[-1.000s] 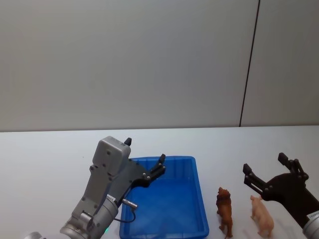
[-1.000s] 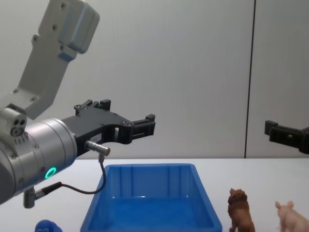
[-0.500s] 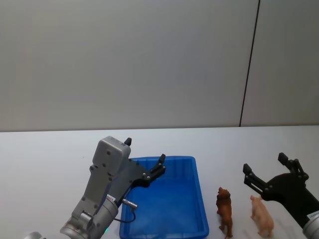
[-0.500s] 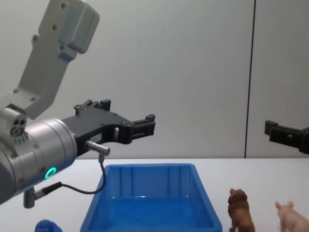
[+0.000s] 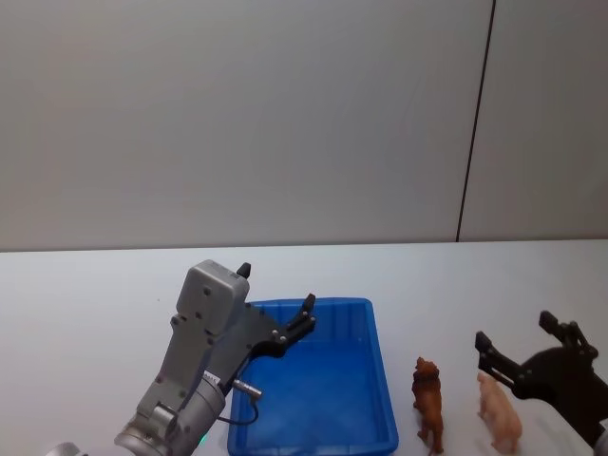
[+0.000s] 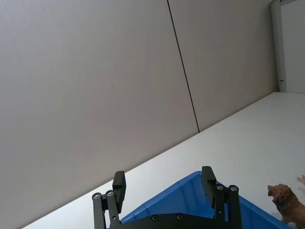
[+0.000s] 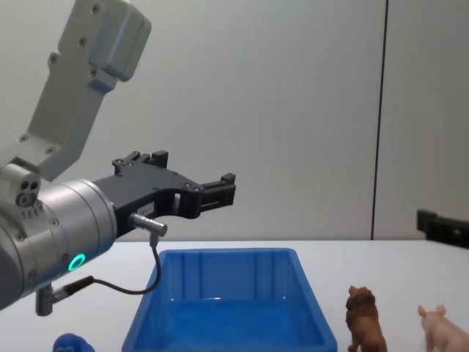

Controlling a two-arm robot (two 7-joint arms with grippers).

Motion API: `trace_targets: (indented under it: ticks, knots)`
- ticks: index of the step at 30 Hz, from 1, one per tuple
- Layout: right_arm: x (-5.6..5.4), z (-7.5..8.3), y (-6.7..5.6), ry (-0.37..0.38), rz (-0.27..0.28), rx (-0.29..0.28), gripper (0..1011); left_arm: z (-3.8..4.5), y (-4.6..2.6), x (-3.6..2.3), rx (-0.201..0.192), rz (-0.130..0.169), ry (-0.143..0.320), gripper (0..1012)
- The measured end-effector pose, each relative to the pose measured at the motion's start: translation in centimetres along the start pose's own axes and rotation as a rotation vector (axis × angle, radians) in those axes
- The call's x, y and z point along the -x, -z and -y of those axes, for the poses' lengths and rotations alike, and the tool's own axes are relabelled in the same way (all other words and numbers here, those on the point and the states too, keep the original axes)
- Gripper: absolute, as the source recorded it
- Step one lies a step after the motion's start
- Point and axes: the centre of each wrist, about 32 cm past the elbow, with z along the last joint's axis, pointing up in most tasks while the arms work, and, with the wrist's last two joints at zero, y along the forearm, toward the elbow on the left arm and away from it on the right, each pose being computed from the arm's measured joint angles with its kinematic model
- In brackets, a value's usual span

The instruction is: Pick up the two dolls from the table and place them into the box.

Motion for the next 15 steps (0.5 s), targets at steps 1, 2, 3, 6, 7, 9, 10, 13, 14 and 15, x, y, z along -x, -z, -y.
trace_targets:
  ticks: [1, 2, 3, 6, 7, 9, 10, 13, 14, 15]
  knots:
    - [-0.1, 0.0, 0.0, -0.002, -0.002, 0.006, 1001, 0.00, 0.00, 0.00, 0.000, 0.000, 0.000, 1001]
    - [-0.3, 0.1, 0.1, -0.003, -0.003, 0.016, 1001, 0.00, 0.00, 0.00, 0.000, 0.000, 0.000, 1001]
    - [-0.4, 0.2, 0.2, -0.002, -0.002, 0.021, 1001, 0.00, 0.00, 0.00, 0.000, 0.000, 0.000, 1001]
    - [-1.0, 0.6, 0.4, -0.006, -0.002, 0.052, 1001, 0.00, 0.00, 0.00, 0.000, 0.000, 0.000, 1001]
    - [-1.2, 0.7, 0.6, -0.008, -0.001, 0.066, 1001, 0.00, 0.00, 0.00, 0.000, 0.000, 0.000, 1001]
    - [-1.5, 0.9, 0.7, -0.012, -0.001, 0.081, 1001, 0.00, 0.00, 0.00, 0.000, 0.000, 0.000, 1001]
    - [-1.6, 1.1, 0.8, -0.015, 0.000, 0.093, 1001, 0.00, 0.00, 0.00, 0.000, 0.000, 0.000, 1001]
    - [-1.9, 1.3, 1.1, -0.022, 0.000, 0.111, 1001, 0.00, 0.00, 0.00, 0.000, 0.000, 0.000, 1001]
    - [-2.0, 1.4, 1.1, -0.024, 0.000, 0.117, 1001, 0.00, 0.00, 0.00, 0.000, 0.000, 0.000, 1001]
    - [-2.2, 1.5, 1.3, -0.029, -0.001, 0.128, 1001, 0.00, 0.00, 0.00, 0.000, 0.000, 0.000, 1001]
